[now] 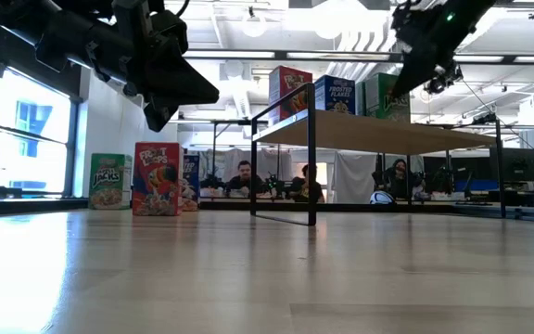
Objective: Stack cereal on shelf
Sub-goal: Put the top blue cereal box on the shelf aligned with the blue cereal box
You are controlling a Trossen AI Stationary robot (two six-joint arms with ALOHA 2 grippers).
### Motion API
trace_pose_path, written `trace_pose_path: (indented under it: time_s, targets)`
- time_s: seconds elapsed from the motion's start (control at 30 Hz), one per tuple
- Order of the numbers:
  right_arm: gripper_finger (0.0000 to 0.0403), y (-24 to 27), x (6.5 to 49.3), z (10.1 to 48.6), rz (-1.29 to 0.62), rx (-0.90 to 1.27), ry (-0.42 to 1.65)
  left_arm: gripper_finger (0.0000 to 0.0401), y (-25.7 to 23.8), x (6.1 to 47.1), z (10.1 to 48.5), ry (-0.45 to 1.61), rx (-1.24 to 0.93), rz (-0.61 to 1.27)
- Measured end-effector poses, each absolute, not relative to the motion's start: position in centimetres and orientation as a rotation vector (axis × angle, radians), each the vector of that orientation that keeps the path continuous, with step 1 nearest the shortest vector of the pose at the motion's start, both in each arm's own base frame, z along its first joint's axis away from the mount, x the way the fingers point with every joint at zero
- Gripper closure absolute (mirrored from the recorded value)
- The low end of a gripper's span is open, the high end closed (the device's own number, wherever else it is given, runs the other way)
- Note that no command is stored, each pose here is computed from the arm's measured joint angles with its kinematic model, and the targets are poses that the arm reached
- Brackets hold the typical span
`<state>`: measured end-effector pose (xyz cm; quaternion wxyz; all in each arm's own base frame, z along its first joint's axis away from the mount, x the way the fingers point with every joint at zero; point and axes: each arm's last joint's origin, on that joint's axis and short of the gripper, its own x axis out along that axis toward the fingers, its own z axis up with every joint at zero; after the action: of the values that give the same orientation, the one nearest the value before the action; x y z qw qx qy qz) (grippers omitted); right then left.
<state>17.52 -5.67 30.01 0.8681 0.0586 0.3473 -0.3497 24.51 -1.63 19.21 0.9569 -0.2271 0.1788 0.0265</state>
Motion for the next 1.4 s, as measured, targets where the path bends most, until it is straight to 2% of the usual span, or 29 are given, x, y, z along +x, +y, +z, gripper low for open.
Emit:
trace_pose_path:
  time_s: [0.23,0.53,0.73,0.97,1.13,1.4]
  targets:
    - [0.0402,-3.2,16.8,30.8,-0.677,0.124,0.659,0.0380,0.2,24.7,21.0,0.378,-0.444,0.059]
    - [0.0402,-0.8,17.0,30.9,-0.624,0.085,0.630,0.0380,3.7,24.3,26.5,0.540,-0.261,0.168]
    - [0.0402,0.3,17.1,31.0,-0.603,0.063,0.611,0.0399,8.3,22.6,29.0,0.695,-0.195,0.336]
    - [0.0402,0.8,17.0,31.0,-0.590,0.043,0.603,0.0396,14.3,21.1,30.1,0.821,-0.208,0.409]
    - [0.0402,0.9,17.0,31.0,-0.585,0.040,0.606,0.0357,17.2,22.0,29.3,0.906,-0.106,0.394]
    - [0.0402,0.9,16.9,30.9,-0.581,0.037,0.619,0.0241,20.3,23.8,27.5,1.167,-0.027,0.421]
